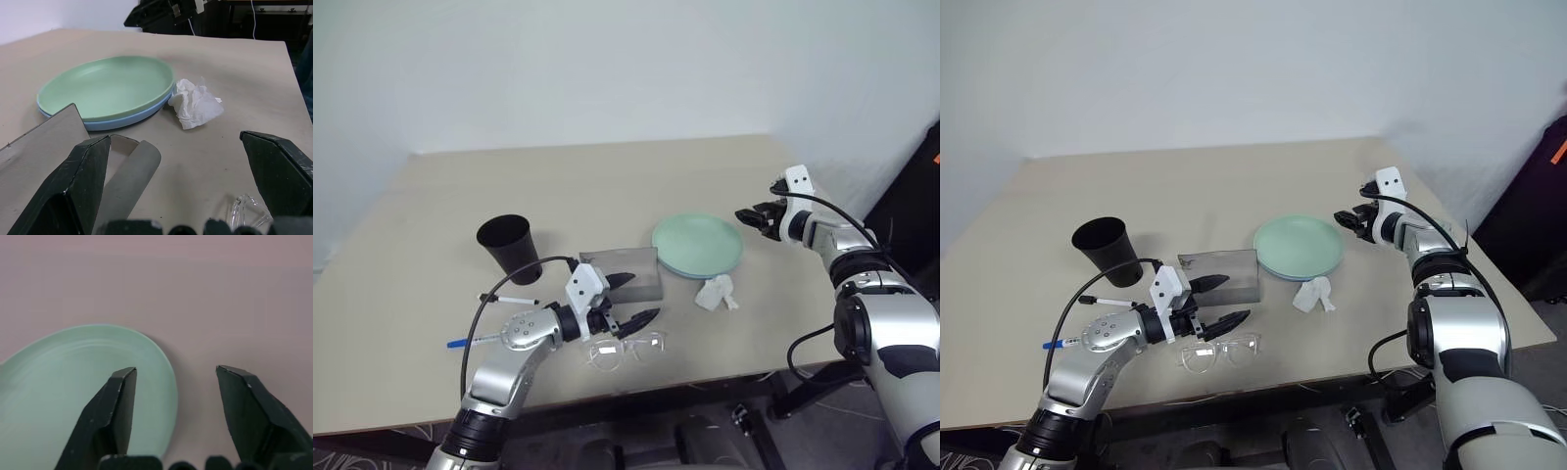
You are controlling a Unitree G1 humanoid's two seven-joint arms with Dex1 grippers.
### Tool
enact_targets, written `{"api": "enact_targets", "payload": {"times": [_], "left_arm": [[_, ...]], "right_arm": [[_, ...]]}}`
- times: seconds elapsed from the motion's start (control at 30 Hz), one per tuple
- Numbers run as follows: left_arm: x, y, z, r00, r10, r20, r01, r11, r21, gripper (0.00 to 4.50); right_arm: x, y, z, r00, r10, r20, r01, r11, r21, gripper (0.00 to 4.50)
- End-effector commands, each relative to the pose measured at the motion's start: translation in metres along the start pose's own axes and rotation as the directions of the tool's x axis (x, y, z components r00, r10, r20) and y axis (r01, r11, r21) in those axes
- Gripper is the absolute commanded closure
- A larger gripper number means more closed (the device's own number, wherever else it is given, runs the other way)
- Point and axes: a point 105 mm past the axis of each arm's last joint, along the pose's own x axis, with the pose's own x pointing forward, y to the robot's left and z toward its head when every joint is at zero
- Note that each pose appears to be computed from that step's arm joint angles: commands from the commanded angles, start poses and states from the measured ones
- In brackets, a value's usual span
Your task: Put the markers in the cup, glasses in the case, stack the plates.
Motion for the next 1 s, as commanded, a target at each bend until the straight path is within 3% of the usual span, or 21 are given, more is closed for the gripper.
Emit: {"api": "enact_targets", "payload": {"times": [0.03, 0.13, 0.23, 0.33, 0.6, 1.0], "left_arm": [[0.000, 0.000, 0.014, 0.999, -0.005, 0.032, 0.003, 0.998, 0.055, 0.00], [-0.001, 0.003, 0.013, 1.000, -0.005, 0.024, 0.003, 0.998, 0.061, 0.00], [-0.002, 0.007, 0.014, 1.000, 0.002, 0.025, -0.003, 0.998, 0.062, 0.00], [-0.002, 0.009, 0.014, 1.000, 0.003, 0.024, -0.005, 0.998, 0.064, 0.00], [-0.001, 0.011, 0.013, 1.000, 0.002, 0.027, -0.004, 0.998, 0.066, 0.00], [0.000, 0.009, 0.012, 1.000, 0.005, 0.023, -0.007, 0.998, 0.065, 0.00]], "right_arm": [[-0.014, 0.010, 0.026, 0.985, 0.157, 0.064, -0.145, 0.976, -0.165, 1.70], [-0.024, 0.020, 0.013, 0.960, 0.280, -0.005, -0.274, 0.934, -0.229, 1.70], [-0.036, 0.034, -0.001, 0.908, 0.413, -0.074, -0.419, 0.881, -0.220, 1.09], [-0.048, 0.045, -0.015, 0.857, 0.495, -0.144, -0.516, 0.831, -0.210, 0.06], [-0.061, 0.060, -0.048, 0.812, 0.523, -0.257, -0.571, 0.803, -0.172, 0.02], [-0.034, 0.062, -0.084, 0.854, 0.434, -0.286, -0.470, 0.880, -0.066, 0.02]]}}
